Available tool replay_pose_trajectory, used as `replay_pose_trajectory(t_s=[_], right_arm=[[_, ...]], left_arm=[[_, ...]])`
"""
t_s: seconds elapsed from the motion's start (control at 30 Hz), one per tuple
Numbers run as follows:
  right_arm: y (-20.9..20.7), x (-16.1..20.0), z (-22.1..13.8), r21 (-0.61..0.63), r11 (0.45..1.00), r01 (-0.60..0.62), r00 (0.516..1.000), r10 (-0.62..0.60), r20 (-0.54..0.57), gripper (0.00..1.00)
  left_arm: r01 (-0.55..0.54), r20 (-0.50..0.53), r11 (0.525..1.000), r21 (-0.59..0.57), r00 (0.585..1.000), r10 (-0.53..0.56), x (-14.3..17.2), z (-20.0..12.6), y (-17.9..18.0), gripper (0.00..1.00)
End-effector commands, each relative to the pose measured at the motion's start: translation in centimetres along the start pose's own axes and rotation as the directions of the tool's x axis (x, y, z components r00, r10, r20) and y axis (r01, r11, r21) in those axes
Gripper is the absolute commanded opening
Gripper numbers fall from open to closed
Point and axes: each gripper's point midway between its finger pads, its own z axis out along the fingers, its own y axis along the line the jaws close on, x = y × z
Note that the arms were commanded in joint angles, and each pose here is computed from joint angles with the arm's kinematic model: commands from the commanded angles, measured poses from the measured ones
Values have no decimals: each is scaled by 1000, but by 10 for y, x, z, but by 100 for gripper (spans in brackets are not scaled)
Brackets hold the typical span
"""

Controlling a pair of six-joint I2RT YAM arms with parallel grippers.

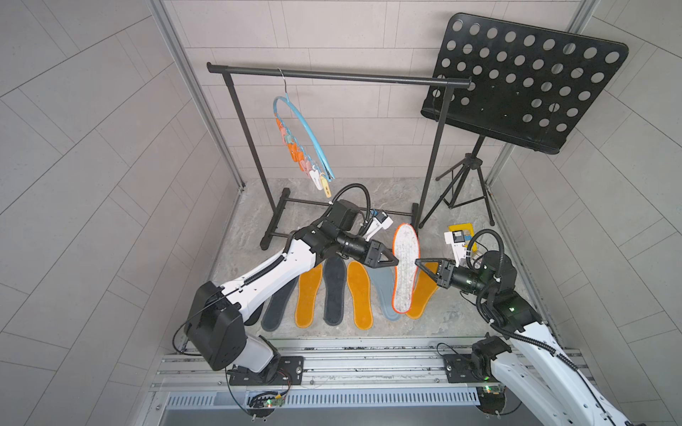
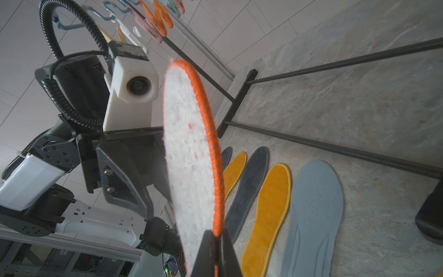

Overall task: Take the shoe insoles off the hanger
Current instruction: Place the insole at the center of the board.

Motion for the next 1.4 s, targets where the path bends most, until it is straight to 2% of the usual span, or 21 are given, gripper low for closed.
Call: replay_pose_trajectory(t_s=[0.0,0.07,0.13,0.17,0.2,0.27,0.3,0.37,0.47,0.53,0.6,0.97,1.1,1.3,1.37], right_arm=[[-15,-5,-7,144,989,21,1000,-22,3,0],[-18,-8,-7,174,983,56,998,-55,-9,0],[-35,-15,-17,316,948,43,999,-46,3,0],[-50,-18,-25,420,907,34,999,-41,6,0],[-66,-22,-37,536,844,30,999,-44,13,0],[-92,-36,-71,748,663,39,997,-74,14,0],[-101,-41,-85,814,579,51,996,-90,1,0],[-114,-51,-112,913,391,114,991,-104,-79,0],[-125,-63,-142,973,142,183,983,-58,-177,0],[-131,-66,-151,975,43,218,976,-24,-217,0],[-142,-62,-148,969,6,248,969,15,-248,0],[-216,-31,-104,921,-103,376,913,209,-349,0],[-226,-27,-77,885,-123,449,883,211,-418,0],[-241,-14,-59,826,-192,530,841,247,-482,0],[-241,-9,-51,817,-184,547,830,251,-499,0]], left_arm=[[47,-7,970,-237,999,-50,10,-11,51,59],[91,12,944,-317,996,-92,18,-18,74,66],[142,23,870,-472,989,-149,30,-36,106,68],[160,32,821,-548,985,-171,38,-48,119,68],[176,42,769,-615,981,-191,45,-61,131,68],[193,64,660,-726,975,-215,62,-90,148,66],[199,72,635,-746,973,-221,69,-99,152,65],[219,101,608,-763,970,-223,82,-115,153,65],[233,135,577,-783,969,-209,101,-132,153,64],[230,144,559,-797,970,-195,111,-140,153,64],[234,157,547,-803,970,-185,119,-146,153,64],[231,165,542,-808,972,-168,125,-151,153,63],[226,163,536,-813,973,-163,125,-153,153,63],[228,165,529,-818,973,-164,126,-154,154,63],[226,164,528,-819,973,-162,126,-154,154,63]])
